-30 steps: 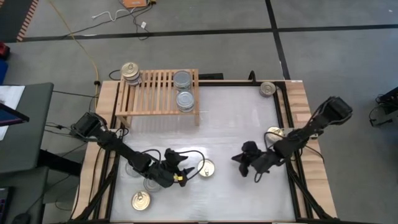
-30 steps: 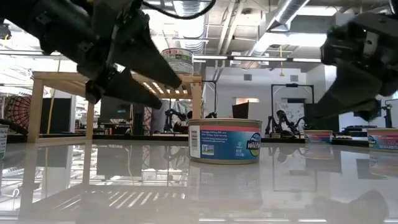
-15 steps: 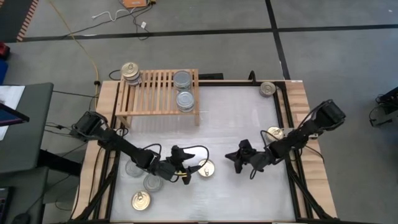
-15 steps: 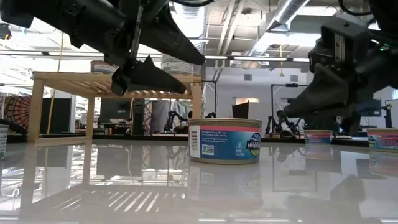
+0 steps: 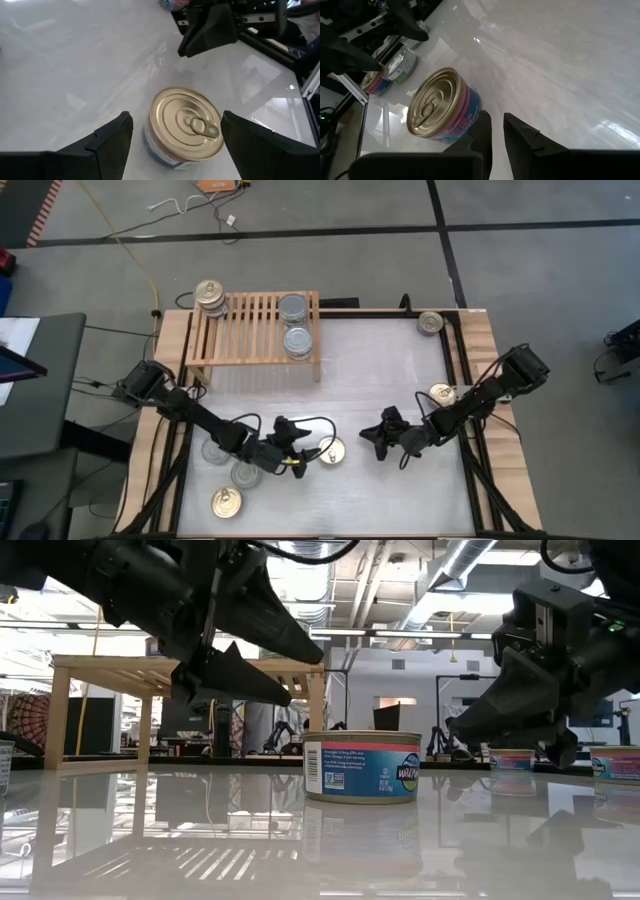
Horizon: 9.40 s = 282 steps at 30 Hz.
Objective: Stack canned seafood by type on shelf
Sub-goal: Put the blue tuna can on the shelf
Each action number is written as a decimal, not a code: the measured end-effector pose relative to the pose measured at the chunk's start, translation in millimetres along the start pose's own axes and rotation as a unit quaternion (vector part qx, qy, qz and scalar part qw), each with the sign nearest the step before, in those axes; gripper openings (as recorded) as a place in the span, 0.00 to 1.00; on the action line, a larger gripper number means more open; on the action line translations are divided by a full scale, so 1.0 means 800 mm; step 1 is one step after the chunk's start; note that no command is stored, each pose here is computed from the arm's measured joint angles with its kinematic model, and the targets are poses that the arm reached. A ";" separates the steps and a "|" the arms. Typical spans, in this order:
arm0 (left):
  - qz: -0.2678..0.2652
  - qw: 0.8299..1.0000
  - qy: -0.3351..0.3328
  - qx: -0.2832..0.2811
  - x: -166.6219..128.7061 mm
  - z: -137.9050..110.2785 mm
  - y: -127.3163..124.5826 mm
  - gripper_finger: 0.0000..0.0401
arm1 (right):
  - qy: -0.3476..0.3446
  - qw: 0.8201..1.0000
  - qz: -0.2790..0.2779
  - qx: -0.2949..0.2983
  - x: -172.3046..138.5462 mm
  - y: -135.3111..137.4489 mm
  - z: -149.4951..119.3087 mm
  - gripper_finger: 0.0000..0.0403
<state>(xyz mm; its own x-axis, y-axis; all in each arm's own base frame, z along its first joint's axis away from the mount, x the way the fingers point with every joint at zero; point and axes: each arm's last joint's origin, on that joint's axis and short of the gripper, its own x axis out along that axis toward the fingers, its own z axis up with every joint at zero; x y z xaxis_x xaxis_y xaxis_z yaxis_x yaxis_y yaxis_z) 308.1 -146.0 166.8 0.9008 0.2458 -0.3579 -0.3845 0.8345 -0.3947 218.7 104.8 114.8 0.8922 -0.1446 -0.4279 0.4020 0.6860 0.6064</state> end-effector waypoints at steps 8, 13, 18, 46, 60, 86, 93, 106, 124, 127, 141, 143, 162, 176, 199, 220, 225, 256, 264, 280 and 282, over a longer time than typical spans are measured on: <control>-0.019 0.998 -0.045 0.031 -0.023 0.055 -0.003 0.72 | 0.001 1.000 0.000 0.000 0.000 0.000 0.000 0.19; -0.020 0.998 -0.046 0.045 -0.035 0.067 -0.002 0.72 | 0.001 1.000 0.001 0.000 0.000 0.000 0.000 0.19; -0.001 0.999 -0.011 0.037 -0.028 0.043 0.001 0.72 | 0.010 1.000 0.008 0.003 0.000 0.004 0.000 0.19; 0.020 0.999 0.026 0.028 -0.010 0.012 0.008 0.72 | -0.009 0.999 -0.030 -0.002 0.017 0.001 0.020 0.43; 0.034 0.999 0.038 0.002 -0.010 0.008 0.012 0.72 | 0.018 0.999 0.001 0.034 0.007 0.015 0.005 0.67; 0.036 0.991 0.038 -0.123 -0.001 -0.026 0.007 0.72 | 0.051 0.996 -0.072 -0.004 0.074 0.059 -0.003 0.66; 0.034 0.986 0.050 -0.155 0.008 -0.035 0.010 0.72 | 0.055 0.996 -0.065 -0.005 0.075 0.059 -0.004 0.63; 0.031 0.953 0.085 -0.289 0.015 -0.032 0.015 0.72 | 0.054 0.997 -0.062 -0.013 0.075 0.061 -0.003 0.27; 0.017 0.923 0.097 -0.373 0.025 -0.022 0.019 0.72 | 0.042 0.996 -0.075 -0.034 0.076 0.058 0.000 0.06; -0.002 0.922 0.086 -0.377 0.025 -0.018 0.014 0.72 | 0.042 0.996 -0.075 -0.034 0.076 0.058 0.000 0.07; -0.020 0.919 0.105 -0.380 0.059 -0.025 0.001 0.72 | 0.039 0.993 -0.103 -0.029 0.073 0.053 -0.005 0.06; -0.019 0.916 0.106 -0.387 0.059 -0.025 0.001 0.72 | 0.030 0.994 -0.101 -0.030 0.071 0.055 -0.007 0.06; -0.058 0.869 0.135 -0.472 0.060 -0.020 -0.007 0.72 | -0.019 0.992 -0.104 -0.065 0.062 0.065 -0.016 0.05; -0.022 0.866 0.128 -0.482 0.055 -0.025 -0.013 0.72 | -0.041 0.986 -0.146 -0.064 0.054 0.066 -0.022 0.05; -0.032 0.978 0.056 -0.198 0.057 -0.019 -0.011 0.72 | -0.035 0.957 -0.200 -0.206 0.040 0.119 -0.013 0.05; -0.019 0.949 0.092 -0.302 0.054 -0.027 -0.010 0.72 | -0.132 0.949 -0.285 -0.002 0.051 0.077 -0.057 0.05; -0.019 0.944 0.103 -0.314 0.049 -0.032 -0.014 0.72 | -0.181 0.948 -0.260 0.021 0.071 0.086 -0.069 0.05; -0.075 0.989 0.108 0.062 0.074 -0.071 -0.033 0.72 | -0.047 0.949 -0.312 -0.030 0.088 0.105 -0.052 0.05; -0.066 0.988 0.115 0.074 0.074 -0.072 -0.031 0.72 | -0.017 0.945 -0.322 -0.044 0.087 0.102 -0.056 0.06; -0.063 0.988 0.115 0.080 0.074 -0.072 -0.030 0.72 | 0.008 0.944 -0.294 -0.148 0.016 0.149 0.012 0.38; -0.066 0.989 0.110 0.070 0.074 -0.071 -0.031 0.72 | 0.025 0.939 -0.304 -0.157 -0.001 0.150 0.015 0.44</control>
<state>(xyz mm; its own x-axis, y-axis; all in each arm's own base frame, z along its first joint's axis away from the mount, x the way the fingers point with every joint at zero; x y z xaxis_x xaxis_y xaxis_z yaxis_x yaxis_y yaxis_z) 359.5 -180.3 107.1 0.8692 0.0295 -0.4935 -0.2207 0.9164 -0.3340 268.2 178.7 195.7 0.5042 -0.5492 -0.6664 0.7460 0.6657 0.0158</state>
